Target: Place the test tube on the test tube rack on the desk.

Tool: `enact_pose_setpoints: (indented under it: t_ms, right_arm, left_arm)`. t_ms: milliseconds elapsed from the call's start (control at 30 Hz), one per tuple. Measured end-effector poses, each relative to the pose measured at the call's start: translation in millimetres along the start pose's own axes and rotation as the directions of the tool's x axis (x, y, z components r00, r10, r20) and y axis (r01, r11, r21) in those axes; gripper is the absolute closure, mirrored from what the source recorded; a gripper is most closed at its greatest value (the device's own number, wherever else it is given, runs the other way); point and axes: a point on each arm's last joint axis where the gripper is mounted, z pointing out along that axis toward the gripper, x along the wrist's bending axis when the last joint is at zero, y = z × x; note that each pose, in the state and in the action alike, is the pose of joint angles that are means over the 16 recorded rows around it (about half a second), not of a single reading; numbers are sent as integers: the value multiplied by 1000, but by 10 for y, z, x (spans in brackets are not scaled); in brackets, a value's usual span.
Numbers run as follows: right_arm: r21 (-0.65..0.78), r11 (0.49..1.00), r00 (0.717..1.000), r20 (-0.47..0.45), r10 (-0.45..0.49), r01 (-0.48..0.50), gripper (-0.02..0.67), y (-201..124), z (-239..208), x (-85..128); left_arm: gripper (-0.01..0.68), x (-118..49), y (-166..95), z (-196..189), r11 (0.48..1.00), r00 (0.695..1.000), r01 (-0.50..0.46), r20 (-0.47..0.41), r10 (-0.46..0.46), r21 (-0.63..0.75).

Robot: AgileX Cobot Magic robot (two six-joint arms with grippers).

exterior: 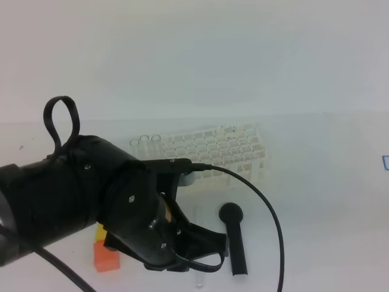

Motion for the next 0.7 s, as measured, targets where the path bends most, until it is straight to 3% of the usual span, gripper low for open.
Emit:
enact_pose_setpoints:
  t_ms: [467, 700]
  right_arm:
    - [-10, 998, 998, -32, 63, -63, 650, 11, -1, 28]
    - [17, 996, 993, -76, 89, -88, 650, -9, -3, 69]
  left_arm:
    - [295, -67, 169, 313, 998, 997, -8, -80, 13, 64]
    - [254, -141, 342, 553, 991, 988, -44, -143, 62, 124]
